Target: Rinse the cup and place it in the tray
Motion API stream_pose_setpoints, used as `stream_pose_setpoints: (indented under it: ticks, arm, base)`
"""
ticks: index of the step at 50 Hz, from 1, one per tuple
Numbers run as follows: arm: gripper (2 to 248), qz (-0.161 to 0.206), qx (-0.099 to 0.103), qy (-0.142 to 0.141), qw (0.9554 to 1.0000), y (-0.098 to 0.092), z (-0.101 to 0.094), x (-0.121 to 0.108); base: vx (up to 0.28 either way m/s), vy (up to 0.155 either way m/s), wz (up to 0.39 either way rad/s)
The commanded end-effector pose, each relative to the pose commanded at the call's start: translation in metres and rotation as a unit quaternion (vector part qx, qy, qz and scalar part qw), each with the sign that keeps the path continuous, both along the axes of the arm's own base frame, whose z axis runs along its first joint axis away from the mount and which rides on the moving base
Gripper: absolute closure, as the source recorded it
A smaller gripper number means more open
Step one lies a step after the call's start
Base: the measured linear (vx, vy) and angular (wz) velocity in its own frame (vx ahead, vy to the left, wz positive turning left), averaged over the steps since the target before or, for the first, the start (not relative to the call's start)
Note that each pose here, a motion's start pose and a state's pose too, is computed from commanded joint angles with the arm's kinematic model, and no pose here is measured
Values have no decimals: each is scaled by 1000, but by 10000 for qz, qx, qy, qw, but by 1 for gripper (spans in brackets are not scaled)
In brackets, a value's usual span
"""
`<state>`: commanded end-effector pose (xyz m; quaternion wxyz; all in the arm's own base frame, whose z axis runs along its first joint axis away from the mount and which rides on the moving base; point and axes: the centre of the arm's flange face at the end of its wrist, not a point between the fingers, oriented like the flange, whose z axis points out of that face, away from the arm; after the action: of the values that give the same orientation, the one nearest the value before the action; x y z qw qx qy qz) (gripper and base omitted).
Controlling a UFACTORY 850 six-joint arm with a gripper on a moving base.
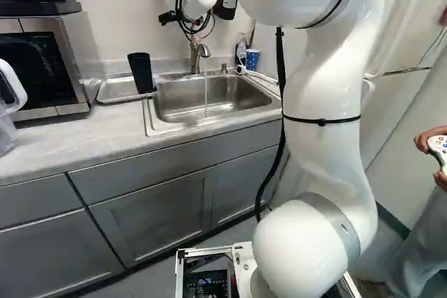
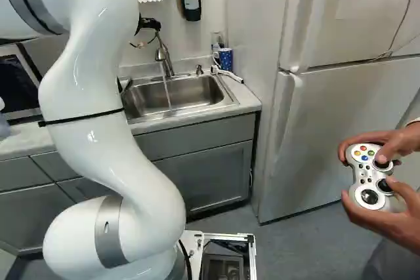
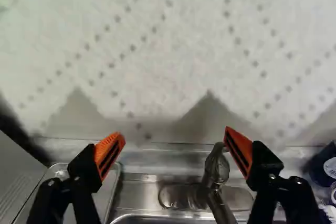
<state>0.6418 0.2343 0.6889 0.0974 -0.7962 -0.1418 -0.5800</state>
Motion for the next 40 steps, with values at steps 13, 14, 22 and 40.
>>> stream_pose_setpoints:
  ticks: [13,14,22,40]
  arm:
    - [3,29,-44,146,9999,-1,-2,-7]
    - [3,31,-48,158,9999,-1,-2,-8]
    - [3,45,-77,253,9996,-3,-3,-12]
    - [3,68,-141,469,9988,-7,-6,-20]
  base:
    - [0,0,0]
    - [0,0,0]
    - [0,0,0]
    - [0,0,0]
